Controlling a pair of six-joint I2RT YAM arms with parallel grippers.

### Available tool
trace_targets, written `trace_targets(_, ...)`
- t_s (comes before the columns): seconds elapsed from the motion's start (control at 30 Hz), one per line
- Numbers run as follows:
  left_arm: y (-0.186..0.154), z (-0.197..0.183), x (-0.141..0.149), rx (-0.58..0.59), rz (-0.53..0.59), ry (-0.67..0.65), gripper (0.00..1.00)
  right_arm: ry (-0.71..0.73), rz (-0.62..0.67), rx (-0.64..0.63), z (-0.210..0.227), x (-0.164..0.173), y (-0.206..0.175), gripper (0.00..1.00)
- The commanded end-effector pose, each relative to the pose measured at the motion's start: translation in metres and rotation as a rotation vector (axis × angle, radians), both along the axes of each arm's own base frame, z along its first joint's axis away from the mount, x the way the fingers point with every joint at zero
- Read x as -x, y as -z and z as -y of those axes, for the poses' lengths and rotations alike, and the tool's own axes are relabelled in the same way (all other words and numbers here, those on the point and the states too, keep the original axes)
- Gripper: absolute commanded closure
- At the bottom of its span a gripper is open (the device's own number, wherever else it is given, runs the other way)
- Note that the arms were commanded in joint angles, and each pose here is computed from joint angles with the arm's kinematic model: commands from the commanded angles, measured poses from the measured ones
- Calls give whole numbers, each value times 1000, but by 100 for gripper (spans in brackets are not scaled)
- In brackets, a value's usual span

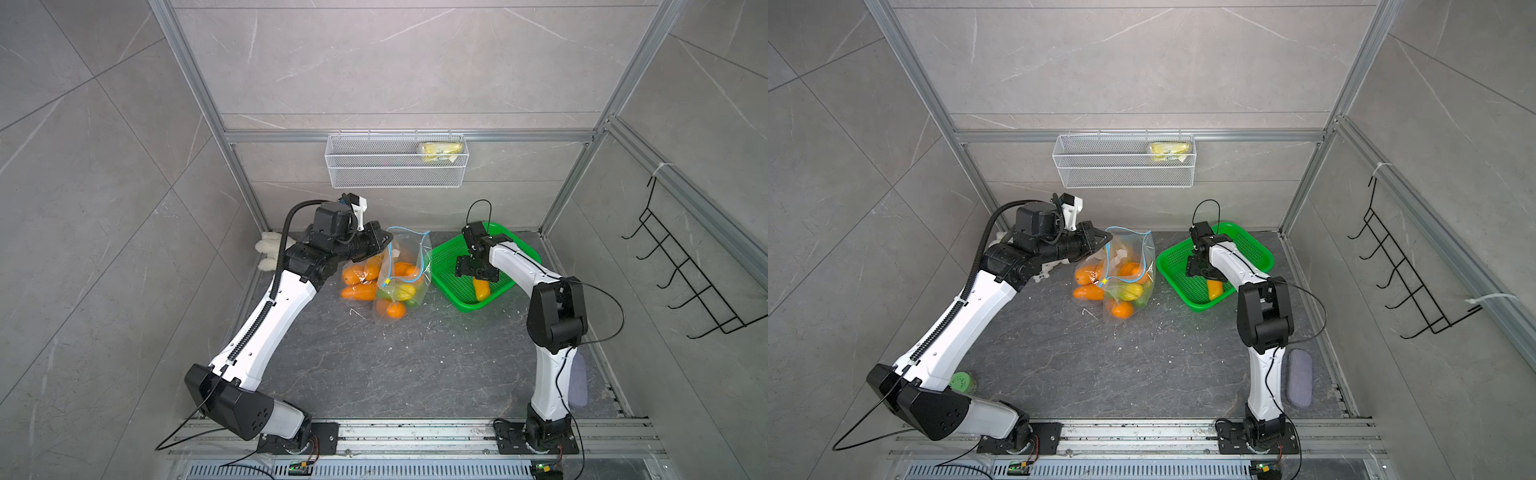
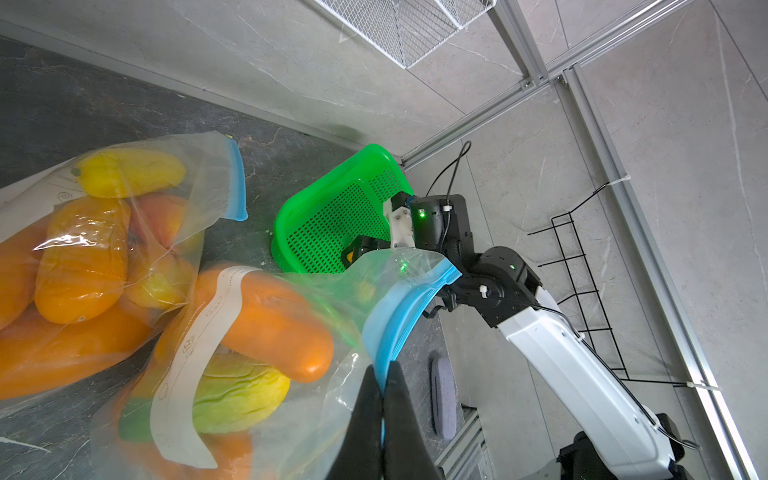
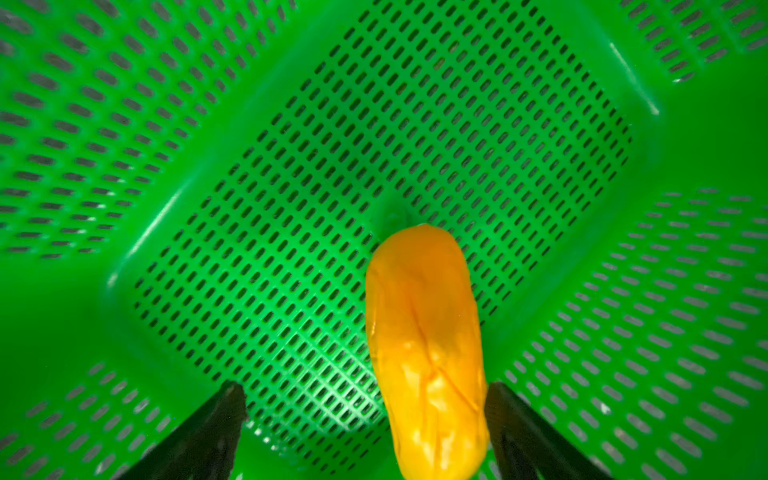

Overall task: Place the mango in a zip-top bag and seal the zipper
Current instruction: Pick up the mango from the basket, then place the mango in the zipper food storage bag.

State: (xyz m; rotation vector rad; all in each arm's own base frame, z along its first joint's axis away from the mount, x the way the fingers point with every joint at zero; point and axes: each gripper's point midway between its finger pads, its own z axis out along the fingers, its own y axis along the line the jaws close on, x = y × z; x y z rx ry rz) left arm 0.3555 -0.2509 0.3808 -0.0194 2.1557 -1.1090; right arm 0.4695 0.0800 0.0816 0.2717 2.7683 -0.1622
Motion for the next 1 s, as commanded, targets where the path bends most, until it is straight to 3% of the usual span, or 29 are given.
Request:
trace_targets(0.0, -28, -6, 6, 19, 99, -3, 100, -43, -81, 91, 15, 3, 21, 8)
trace_targets(0.17, -24, -5, 3, 20, 87, -3, 100, -68, -127, 80, 17, 1, 39, 12)
trace_targets(0.3, -23, -5, 2, 21, 86, -6, 100, -83, -110, 14, 7, -5, 38, 35)
trace_targets(0.4, -23, -6, 2, 19, 86, -12, 100, -97, -37, -65, -6, -13, 15, 60)
trace_targets(0.53, -24, -6, 2, 14, 89, -14, 100, -149, 189, -232, -32, -19, -55, 77)
trace_targets(0.67, -21, -5, -2, 15, 81, -14, 100, -233, 498, -372, -60, -6, -147, 84)
trace_targets(0.73, -18, -3, -4, 13, 71, -13, 100, -326, 698, -451, -85, 13, -198, 86)
trace_targets(0.87, -13, -1, -8, 6, 60, -14, 100, -538, 962, -624, -149, 61, -271, 87)
trace_targets(0.97, -12, -1, -9, 4, 55, -16, 100, -700, 1077, -743, -199, 92, -302, 87)
